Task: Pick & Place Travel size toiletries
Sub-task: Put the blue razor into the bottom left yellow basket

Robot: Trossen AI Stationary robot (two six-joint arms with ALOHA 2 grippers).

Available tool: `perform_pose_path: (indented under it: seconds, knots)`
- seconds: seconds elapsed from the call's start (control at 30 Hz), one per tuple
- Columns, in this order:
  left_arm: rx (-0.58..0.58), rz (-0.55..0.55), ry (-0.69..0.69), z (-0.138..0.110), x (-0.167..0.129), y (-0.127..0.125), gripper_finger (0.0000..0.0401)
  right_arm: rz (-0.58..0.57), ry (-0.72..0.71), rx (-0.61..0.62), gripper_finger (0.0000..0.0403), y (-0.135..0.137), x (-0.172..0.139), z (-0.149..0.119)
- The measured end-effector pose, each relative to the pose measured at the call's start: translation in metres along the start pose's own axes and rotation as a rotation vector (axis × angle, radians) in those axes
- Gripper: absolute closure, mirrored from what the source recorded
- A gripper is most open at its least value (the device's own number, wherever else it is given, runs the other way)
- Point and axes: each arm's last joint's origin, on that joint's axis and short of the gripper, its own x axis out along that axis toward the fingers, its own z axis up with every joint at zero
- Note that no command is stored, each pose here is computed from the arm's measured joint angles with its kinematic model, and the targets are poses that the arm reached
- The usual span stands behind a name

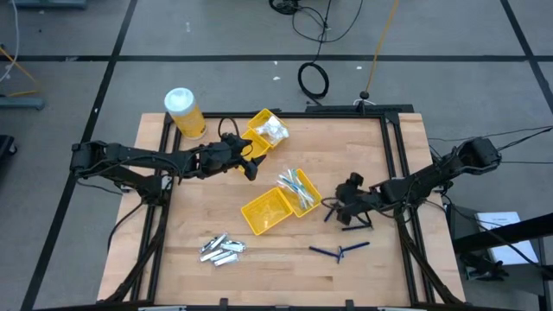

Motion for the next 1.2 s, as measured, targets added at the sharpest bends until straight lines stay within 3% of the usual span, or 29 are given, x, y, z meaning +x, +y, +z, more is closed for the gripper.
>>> perform_pose_path:
  seconds: [0.13,0.27,0.4,0.5,0.77,0.97,1.2]
  knots:
    - [-0.004,0.0,0.0,0.0,0.0,0.0,0.0034,-0.064,-0.085,0.076,0.0124,0.0,0.0,0.005]
    - [-0.005,0.0,0.0,0.0,0.0,0.0,0.0034,-0.016,-0.134,-0.113,0.0124,0.004,-0.001,0.012]
    - [-0.005,0.0,0.001,0.0,0.0,0.0,0.0034,0.164,-0.085,-0.347,0.0124,0.009,-0.001,0.01]
    - [-0.004,0.0,0.001,0.0,0.0,0.0,0.0034,0.253,-0.038,-0.378,0.0124,0.008,0.002,0.009]
    - [-0.004,0.0,0.001,0.0,0.0,0.0,0.0034,0.222,0.189,-0.411,0.0132,-0.01,0.015,-0.004]
    - [0.0,0.003,0.009,-0.001,0.0,0.0,0.0034,0.265,0.289,-0.4,0.0189,-0.013,0.014,-0.012]
    - [0.007,0.008,0.023,-0.002,0.0,0.001,0.0034,0.297,0.326,-0.376,0.0312,-0.013,0.013,-0.014]
